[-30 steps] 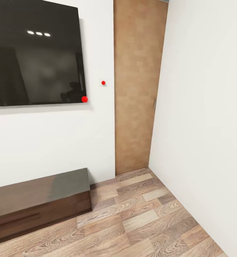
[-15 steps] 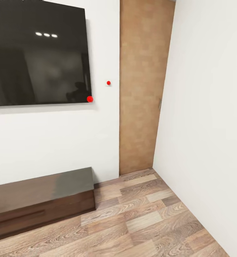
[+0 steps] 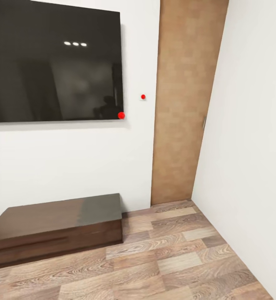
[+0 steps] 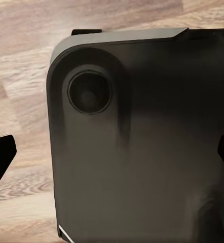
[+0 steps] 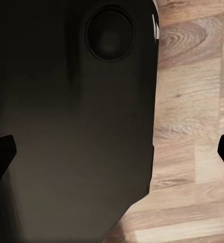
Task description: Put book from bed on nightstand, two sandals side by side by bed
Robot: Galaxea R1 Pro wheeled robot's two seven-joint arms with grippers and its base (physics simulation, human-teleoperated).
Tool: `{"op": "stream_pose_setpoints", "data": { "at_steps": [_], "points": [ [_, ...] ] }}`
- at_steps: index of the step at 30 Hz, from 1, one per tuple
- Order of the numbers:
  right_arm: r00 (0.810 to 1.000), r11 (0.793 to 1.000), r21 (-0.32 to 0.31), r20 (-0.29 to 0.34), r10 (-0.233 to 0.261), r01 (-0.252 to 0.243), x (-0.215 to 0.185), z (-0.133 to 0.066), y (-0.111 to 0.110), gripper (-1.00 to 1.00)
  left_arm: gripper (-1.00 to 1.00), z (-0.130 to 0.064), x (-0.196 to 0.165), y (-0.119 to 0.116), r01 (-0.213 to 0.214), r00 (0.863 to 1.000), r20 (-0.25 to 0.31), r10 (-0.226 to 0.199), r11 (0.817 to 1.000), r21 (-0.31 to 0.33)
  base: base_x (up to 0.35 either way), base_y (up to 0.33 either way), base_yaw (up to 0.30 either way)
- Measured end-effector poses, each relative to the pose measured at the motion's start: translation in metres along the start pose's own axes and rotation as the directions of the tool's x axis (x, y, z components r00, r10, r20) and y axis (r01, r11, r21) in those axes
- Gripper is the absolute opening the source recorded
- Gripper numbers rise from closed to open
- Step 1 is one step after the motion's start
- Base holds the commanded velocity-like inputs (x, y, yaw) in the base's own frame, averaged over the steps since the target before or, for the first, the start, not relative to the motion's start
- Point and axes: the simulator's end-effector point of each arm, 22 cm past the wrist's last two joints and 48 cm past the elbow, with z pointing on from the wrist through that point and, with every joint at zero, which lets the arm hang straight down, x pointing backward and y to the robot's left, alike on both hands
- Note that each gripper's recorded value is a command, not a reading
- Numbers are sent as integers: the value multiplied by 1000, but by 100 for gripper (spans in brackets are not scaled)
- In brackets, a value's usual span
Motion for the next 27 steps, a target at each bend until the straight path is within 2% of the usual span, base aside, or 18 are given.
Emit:
{"op": "stream_pose_setpoints", "data": {
  "at_steps": [10,27],
  "points": [
    [1000,1000,0,0,0,0,0,0,0,100,100,0,0,0,0,1000,0,0,1000,0,0,0,214],
    [1000,1000,-2,-3,-1,1,1,0,1,100,100,0,0,0,0,1000,0,0,1000,0,0,0,68]
  ]
}}
